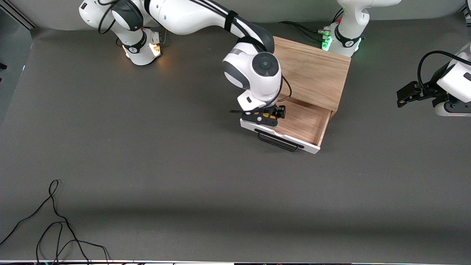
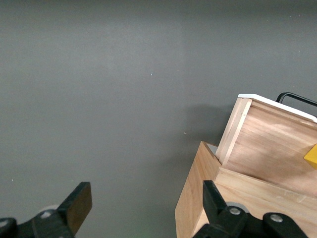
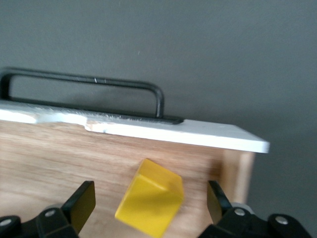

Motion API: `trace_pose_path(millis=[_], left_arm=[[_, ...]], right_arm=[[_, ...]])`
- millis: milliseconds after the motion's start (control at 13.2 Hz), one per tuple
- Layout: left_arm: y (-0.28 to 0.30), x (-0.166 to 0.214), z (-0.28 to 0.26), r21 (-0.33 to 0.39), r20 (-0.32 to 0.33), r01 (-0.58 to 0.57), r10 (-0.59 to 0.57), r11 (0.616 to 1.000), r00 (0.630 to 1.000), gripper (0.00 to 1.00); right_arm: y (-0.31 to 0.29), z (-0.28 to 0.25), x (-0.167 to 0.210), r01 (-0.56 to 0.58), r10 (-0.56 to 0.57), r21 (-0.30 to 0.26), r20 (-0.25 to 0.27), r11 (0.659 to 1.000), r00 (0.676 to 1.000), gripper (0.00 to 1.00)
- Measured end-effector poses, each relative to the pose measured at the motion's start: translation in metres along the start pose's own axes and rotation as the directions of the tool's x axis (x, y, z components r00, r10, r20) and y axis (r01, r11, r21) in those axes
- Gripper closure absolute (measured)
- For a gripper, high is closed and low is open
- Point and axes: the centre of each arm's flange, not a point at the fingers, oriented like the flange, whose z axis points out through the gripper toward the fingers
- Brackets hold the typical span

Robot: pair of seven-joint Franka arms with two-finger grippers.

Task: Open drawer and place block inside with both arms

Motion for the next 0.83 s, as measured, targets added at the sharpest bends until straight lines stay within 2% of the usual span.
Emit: trace_pose_path(millis=[152,455,606,833], left_arm=[[-0.002,0.000,0.000,0.000,0.000,-0.011,0.011,1.000,1.000,0.00],[0.000,0.000,0.001,-0.001,0.001,-0.016,0.016,1.000,1.000,0.00],[0.002,0.001,0.001,-0.001,0.002,-0.007,0.007,1.000,1.000,0.00],[0.003,0.002,0.000,-0.002,-0.010,0.027,-0.027,1.000,1.000,0.00]], right_arm=[[0.023,-0.068,0.021,-0.034,0.034,0.003,-0.013,0.999,0.999,0.00],[0.132,-0.202,0.096,-0.033,0.034,-0.055,0.016,0.998,0.999,0.00],[0.194,-0.245,0.131,-0.003,0.006,-0.074,0.039,0.997,0.999,0.00],[0.291,-0.276,0.183,0.117,-0.109,-0.086,0.092,0.989,0.990,0.00]])
